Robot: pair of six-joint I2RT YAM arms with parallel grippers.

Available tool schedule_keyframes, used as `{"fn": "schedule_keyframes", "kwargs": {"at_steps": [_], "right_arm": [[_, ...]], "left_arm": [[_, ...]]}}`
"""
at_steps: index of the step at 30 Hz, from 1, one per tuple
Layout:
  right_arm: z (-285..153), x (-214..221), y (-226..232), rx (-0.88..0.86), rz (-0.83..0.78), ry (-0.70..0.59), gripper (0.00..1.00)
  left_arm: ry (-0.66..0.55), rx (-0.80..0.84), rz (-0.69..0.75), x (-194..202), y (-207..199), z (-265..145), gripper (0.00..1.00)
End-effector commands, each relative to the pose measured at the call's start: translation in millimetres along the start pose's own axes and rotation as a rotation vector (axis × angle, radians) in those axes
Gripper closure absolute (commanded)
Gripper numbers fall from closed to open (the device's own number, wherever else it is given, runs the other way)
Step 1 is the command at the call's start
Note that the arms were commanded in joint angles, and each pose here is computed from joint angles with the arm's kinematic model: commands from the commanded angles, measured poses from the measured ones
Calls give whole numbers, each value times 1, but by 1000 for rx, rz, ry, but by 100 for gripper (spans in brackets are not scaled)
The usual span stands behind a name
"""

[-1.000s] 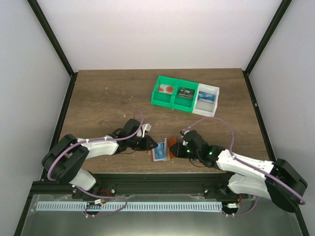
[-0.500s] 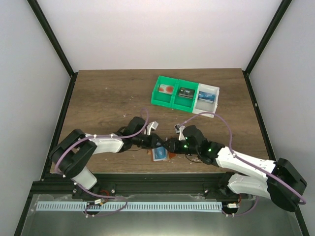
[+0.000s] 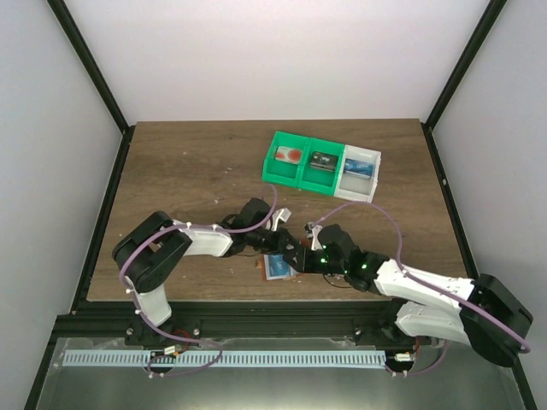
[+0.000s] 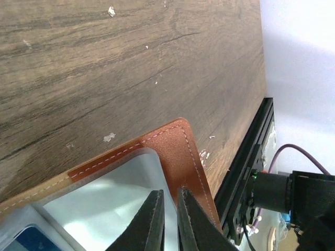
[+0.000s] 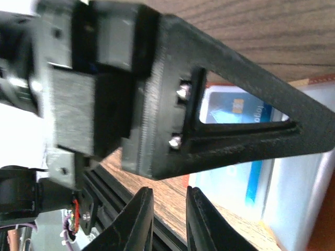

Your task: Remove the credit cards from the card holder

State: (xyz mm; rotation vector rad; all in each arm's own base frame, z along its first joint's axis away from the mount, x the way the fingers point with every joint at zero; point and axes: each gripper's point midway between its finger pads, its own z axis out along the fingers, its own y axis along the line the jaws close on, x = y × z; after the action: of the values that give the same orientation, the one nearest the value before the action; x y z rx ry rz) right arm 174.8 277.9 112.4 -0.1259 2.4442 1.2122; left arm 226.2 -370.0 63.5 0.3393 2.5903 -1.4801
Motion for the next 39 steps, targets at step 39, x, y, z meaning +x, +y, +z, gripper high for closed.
{"fn": "schedule_keyframes", "kwargs": {"at_steps": [39], "right_arm": [[33, -5, -61, 95, 52, 39, 79]], "left_arm": [[-75, -286, -47, 45, 86, -61, 99]]}}
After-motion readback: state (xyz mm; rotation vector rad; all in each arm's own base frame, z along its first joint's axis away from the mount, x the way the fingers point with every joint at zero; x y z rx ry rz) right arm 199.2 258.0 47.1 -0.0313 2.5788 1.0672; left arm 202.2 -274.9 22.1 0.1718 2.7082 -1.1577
